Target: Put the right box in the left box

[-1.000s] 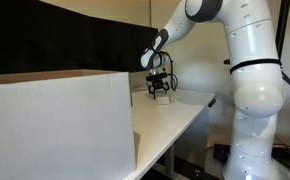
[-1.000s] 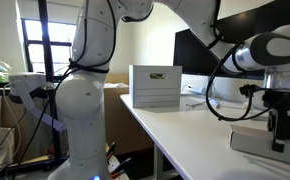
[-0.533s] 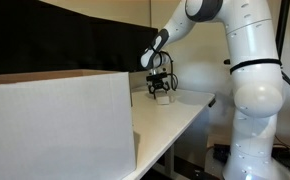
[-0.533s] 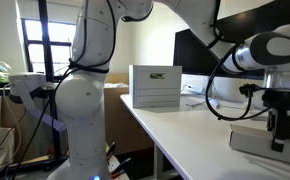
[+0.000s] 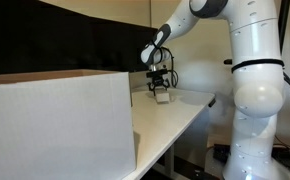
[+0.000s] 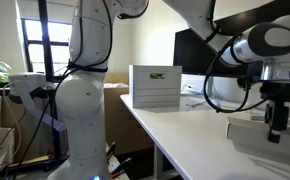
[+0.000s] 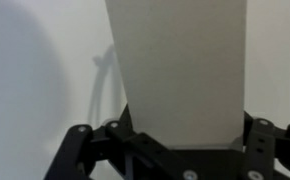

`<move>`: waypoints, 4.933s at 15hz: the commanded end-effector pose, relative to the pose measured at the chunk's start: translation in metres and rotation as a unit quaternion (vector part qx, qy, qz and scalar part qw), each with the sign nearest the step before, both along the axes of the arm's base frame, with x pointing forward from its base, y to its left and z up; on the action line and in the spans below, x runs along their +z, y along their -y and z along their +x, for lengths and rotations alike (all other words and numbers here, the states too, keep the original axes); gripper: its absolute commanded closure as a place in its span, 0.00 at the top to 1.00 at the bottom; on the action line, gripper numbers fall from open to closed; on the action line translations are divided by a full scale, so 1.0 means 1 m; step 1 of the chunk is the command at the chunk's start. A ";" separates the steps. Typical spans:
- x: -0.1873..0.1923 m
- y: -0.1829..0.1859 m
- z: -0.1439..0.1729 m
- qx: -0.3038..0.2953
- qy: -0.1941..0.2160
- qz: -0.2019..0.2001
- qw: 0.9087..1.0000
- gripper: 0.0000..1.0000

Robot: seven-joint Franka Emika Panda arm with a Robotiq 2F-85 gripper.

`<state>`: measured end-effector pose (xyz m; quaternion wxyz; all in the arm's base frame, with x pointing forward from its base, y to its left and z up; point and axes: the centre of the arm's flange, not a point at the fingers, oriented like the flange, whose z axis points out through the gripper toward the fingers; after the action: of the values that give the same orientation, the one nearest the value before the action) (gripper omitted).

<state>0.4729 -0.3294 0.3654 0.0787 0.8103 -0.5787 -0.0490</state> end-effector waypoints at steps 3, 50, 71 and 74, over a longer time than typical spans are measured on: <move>0.041 -0.028 -0.016 0.004 0.020 0.006 1.000 0.62; 0.256 -0.222 -0.018 0.254 0.024 -0.041 0.966 0.62; 0.305 -0.271 -0.080 0.336 0.024 0.009 0.941 0.62; 0.306 -0.276 -0.080 0.335 0.031 0.017 0.942 0.62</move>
<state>0.3996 -0.0607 0.6690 0.0742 0.9599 -0.2705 -0.0040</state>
